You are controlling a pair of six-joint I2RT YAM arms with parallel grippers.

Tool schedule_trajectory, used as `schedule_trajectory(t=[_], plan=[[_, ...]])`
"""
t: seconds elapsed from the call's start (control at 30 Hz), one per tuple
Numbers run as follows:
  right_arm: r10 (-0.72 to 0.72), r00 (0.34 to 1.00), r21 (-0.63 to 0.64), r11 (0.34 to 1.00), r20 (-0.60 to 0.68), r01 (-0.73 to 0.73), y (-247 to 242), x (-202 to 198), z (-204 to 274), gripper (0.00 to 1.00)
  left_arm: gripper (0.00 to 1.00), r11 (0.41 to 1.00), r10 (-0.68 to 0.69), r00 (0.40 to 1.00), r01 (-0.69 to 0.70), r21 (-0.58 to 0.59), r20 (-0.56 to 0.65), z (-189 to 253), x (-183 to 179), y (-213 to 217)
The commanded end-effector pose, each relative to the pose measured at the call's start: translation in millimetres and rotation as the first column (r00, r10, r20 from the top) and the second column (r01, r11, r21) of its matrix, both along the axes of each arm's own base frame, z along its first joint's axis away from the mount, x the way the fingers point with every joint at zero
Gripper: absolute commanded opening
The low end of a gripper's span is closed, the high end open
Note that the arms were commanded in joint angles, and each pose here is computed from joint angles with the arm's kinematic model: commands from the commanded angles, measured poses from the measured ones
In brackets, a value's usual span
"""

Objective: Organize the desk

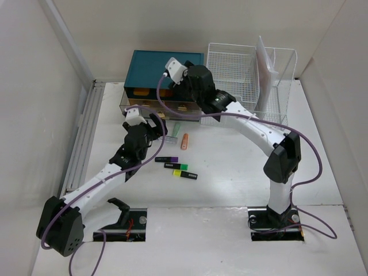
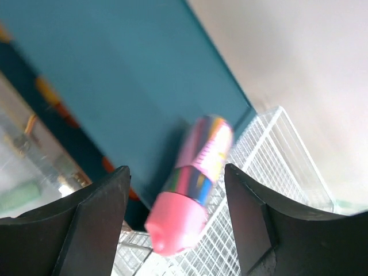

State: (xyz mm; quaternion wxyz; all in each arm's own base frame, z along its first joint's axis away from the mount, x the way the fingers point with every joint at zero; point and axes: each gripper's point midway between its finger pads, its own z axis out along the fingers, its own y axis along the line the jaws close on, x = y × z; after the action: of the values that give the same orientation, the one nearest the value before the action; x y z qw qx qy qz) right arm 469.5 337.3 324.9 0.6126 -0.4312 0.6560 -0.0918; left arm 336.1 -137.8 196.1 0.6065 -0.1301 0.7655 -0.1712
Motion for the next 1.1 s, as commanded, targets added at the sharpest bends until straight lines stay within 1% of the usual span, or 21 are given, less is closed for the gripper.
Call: schedule_trajectory(t=[0.0,0.03,0.07,0.13,0.17,0.4,0.6,0.63,0.77,0.93,1.0,1.07], plan=[[-0.134,0.985,0.271,0.957,0.111,0.100,-21.8,-1.7,87.2,0.72,0.86,1.000,0.001,0.999,0.000,-0.017,0.051,16.9,-0.1,1.6],[-0.158,0.983,0.272,0.954,0.097,0.126,-20.6,4.2,78.8,0.73,0.86,1.000,0.001,0.999,0.000,-0.017,0.051,16.9,-0.1,1.6],[-0.213,0.973,0.282,0.942,0.094,0.179,-27.9,7.7,78.5,0.73,0.86,1.000,0.001,0.998,0.000,-0.022,0.059,19.9,-0.9,2.1],[-0.246,0.965,0.294,0.933,0.091,0.210,-29.6,12.2,77.9,0.73,0.86,1.000,0.001,0.999,0.000,-0.017,0.051,15.5,-1.8,2.6],[-0.257,0.963,0.294,0.929,0.081,0.223,-29.0,14.5,71.9,0.75,0.86,1.000,0.002,0.998,0.000,-0.022,0.060,19.1,-2.7,3.2],[-0.293,0.956,0.340,0.902,0.032,0.265,-30.8,15.2,64.2,0.80,0.86,1.000,0.011,0.997,-0.009,-0.027,0.070,23.7,-4.7,6.1],[-0.326,0.943,0.331,0.885,-0.059,0.327,-35.5,22.9,37.1,0.80,0.86,1.000,0.011,0.998,-0.009,-0.022,0.062,17.9,-7.3,7.7],[-0.327,0.943,0.350,0.878,-0.059,0.326,-35.1,22.8,41.6,0.80,0.86,1.000,0.011,0.998,-0.009,-0.022,0.062,17.9,-7.4,7.7],[-0.340,0.937,0.344,0.873,-0.082,0.347,-35.6,23.4,32.4,0.80,0.86,1.000,0.011,0.998,-0.009,-0.022,0.062,16.5,-9.1,8.7],[-0.363,0.923,0.358,0.851,-0.126,0.383,-38.8,26.6,22.8,0.79,0.86,0.999,0.011,0.997,-0.009,-0.031,0.078,22.5,-10.7,9.6],[-0.364,0.919,0.345,0.851,-0.153,0.395,-40.6,28.8,12.0,0.76,0.86,0.999,0.011,0.997,-0.009,-0.031,0.078,23.3,-12.1,10.4],[-0.367,0.914,0.355,0.842,-0.176,0.406,-43.9,29.5,10.5,0.70,0.86,0.999,0.012,0.996,-0.008,-0.037,0.087,26.7,-13.1,11.0]])
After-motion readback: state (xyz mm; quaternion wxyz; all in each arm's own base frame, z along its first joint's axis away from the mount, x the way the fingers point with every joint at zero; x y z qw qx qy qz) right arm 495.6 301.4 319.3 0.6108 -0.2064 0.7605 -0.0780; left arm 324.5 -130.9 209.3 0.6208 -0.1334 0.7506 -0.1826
